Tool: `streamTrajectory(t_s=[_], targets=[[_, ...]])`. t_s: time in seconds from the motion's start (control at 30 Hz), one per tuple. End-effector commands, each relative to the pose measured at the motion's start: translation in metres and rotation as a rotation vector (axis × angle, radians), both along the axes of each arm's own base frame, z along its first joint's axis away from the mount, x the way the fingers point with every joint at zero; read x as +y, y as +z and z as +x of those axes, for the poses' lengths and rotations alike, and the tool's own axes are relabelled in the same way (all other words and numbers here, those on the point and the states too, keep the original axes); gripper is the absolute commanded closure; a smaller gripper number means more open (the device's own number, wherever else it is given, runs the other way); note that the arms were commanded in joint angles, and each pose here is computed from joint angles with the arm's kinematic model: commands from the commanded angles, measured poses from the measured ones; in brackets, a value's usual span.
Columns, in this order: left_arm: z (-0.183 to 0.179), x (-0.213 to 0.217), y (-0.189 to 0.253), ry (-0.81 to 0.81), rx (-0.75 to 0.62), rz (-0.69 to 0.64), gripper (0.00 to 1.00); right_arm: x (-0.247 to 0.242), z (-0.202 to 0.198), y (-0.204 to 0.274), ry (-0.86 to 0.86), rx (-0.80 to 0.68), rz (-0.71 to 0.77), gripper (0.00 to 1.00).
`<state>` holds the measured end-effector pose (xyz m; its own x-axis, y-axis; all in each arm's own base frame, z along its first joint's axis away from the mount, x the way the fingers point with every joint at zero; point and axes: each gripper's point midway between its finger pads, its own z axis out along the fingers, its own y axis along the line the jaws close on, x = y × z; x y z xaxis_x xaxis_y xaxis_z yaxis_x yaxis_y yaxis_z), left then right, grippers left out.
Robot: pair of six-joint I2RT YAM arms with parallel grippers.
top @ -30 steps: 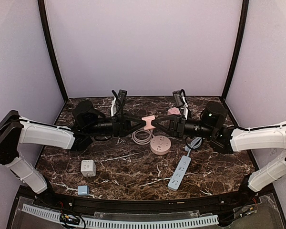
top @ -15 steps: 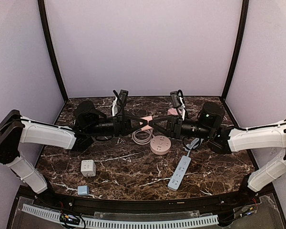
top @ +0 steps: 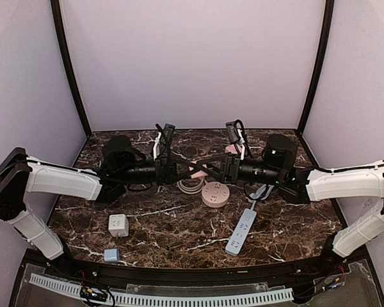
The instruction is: Insert the plug
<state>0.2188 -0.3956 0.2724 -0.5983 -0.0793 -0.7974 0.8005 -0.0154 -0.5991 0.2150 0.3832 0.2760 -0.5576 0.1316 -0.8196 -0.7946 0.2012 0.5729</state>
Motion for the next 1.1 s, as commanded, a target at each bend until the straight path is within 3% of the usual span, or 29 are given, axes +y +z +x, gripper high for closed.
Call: streamTrajectory(t_s=[0.0, 0.17, 0.27, 0.5, 0.7, 0.8, 1.07], targets=[[0.000, 0.003, 0.010, 0.041, -0.047, 0.055, 0.99, -0.009, 0.020, -0.008, -0.142, 0.006, -0.103, 0.23], [0.016, 0.008, -0.008, 0.138, -0.030, 0.200, 0.99, -0.029, 0.030, -0.018, -0.254, -0.001, -0.182, 0.06], [0.026, 0.010, -0.014, 0.186, -0.016, 0.273, 0.99, -0.044, 0.033, -0.022, -0.318, -0.007, -0.203, 0.02], [0.054, 0.013, -0.044, 0.299, 0.039, 0.494, 0.99, -0.075, 0.053, -0.049, -0.521, 0.073, -0.285, 0.01], [0.071, 0.018, -0.070, 0.355, 0.101, 0.696, 0.99, -0.086, 0.071, -0.074, -0.676, 0.253, -0.349, 0.02], [0.079, 0.018, -0.086, 0.371, 0.127, 0.781, 0.99, -0.097, 0.073, -0.079, -0.747, 0.338, -0.317, 0.01], [0.088, 0.009, -0.102, 0.384, 0.136, 0.981, 0.99, -0.135, 0.058, -0.073, -0.828, 0.358, -0.226, 0.01]])
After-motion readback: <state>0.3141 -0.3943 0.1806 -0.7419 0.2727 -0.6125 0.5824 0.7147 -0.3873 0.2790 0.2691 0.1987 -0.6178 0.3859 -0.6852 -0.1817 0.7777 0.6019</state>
